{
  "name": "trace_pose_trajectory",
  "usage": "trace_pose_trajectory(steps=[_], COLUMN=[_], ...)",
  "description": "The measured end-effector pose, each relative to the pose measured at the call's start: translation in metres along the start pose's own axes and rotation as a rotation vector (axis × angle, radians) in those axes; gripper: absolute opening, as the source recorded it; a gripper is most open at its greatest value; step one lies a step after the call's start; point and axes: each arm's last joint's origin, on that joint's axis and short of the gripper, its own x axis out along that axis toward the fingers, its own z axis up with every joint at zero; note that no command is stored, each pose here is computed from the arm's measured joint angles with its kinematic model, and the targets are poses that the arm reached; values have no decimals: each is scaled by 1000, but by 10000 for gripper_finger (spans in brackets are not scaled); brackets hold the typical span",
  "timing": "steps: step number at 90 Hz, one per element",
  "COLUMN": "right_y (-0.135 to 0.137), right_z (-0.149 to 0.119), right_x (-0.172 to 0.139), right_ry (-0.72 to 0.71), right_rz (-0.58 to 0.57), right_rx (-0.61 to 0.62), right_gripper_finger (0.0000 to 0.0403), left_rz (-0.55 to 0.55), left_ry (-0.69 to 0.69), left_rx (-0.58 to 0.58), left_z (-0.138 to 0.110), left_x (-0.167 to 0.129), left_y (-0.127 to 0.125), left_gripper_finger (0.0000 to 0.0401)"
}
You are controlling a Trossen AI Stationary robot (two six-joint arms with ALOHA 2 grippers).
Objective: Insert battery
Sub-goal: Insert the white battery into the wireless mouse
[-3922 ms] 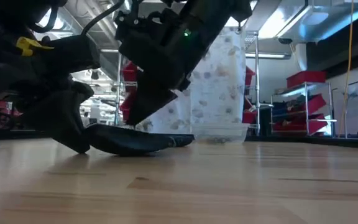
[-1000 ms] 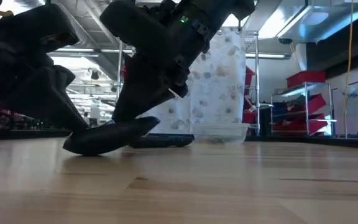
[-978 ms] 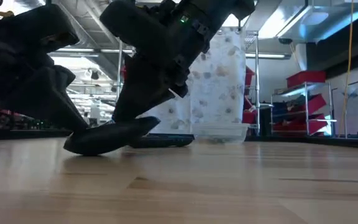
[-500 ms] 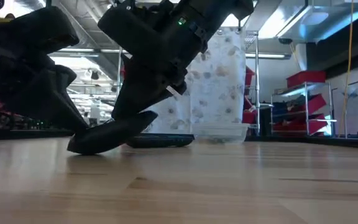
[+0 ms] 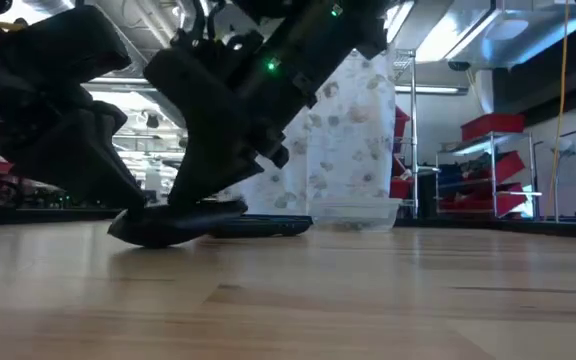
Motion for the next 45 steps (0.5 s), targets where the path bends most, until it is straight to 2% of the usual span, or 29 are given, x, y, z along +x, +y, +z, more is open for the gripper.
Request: trace_pose_trajectory(steps=[32,45], right_y=[-16,-16], right_z=[3,0], right_x=[6,5], right_ry=[66,92], right_rz=[86,85], right_rx=[62,72], right_gripper_finger=[28,28], left_rz=[1,-1], left_ry=[0,-1], left_rx=[9,8], left_z=[0,0], left_x=[0,0], left_y=[0,0], left_gripper_finger=[0,0])
